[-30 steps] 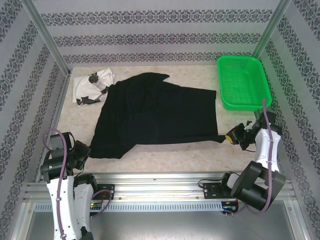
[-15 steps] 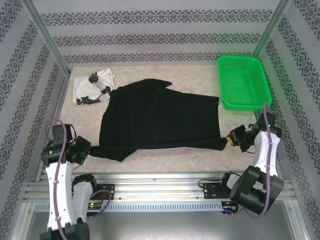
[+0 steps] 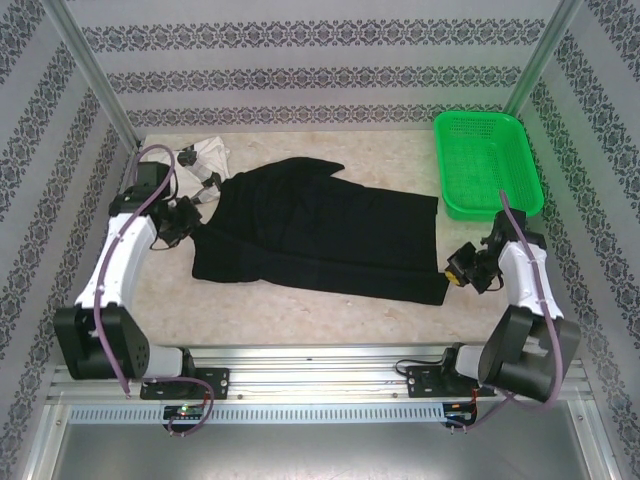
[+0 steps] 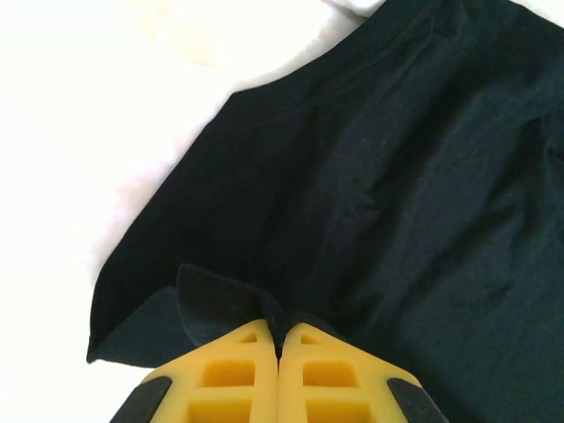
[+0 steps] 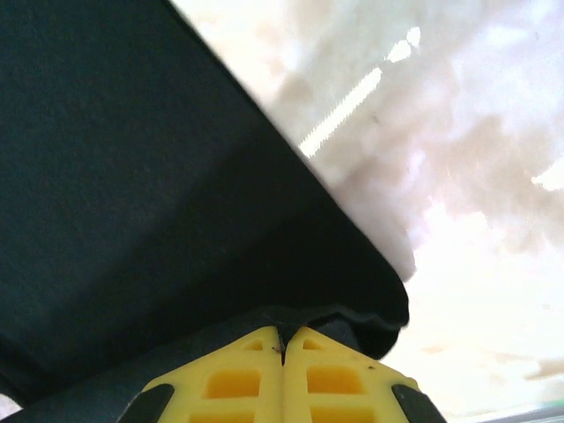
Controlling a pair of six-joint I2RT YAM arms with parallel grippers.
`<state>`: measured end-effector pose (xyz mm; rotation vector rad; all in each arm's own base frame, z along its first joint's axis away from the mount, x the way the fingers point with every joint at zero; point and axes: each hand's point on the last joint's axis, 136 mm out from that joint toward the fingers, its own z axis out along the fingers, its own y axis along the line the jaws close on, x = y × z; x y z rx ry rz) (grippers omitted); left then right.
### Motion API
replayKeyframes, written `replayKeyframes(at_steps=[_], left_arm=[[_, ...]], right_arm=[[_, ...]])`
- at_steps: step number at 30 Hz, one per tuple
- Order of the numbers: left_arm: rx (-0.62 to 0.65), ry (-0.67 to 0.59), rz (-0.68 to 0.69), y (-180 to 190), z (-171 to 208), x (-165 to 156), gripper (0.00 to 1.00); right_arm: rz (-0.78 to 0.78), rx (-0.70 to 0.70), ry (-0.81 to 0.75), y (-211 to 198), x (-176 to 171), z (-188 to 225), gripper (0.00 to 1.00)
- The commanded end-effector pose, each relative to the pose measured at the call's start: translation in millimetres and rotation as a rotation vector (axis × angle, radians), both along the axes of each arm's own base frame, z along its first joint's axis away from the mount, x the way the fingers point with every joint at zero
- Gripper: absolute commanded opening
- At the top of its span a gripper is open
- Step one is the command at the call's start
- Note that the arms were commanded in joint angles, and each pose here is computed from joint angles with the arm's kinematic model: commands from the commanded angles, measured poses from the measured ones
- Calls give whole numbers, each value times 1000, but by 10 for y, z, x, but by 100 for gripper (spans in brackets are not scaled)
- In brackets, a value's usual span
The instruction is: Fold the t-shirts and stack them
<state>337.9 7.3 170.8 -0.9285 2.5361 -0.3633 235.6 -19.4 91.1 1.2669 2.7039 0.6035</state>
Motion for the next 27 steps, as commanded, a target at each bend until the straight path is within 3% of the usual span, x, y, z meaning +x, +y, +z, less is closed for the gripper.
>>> replayKeyframes(at_steps=[1, 18, 27], left_arm=[[70, -41, -67, 1, 35, 238, 0], [92, -2, -170, -83, -150, 738, 0], [89, -21, -119, 75, -83, 636, 0]], right_arm=[[37, -56, -36, -110, 214, 18, 0], [119, -33, -9, -34, 393, -132, 0], [138, -25, -14, 29, 480, -125, 0]])
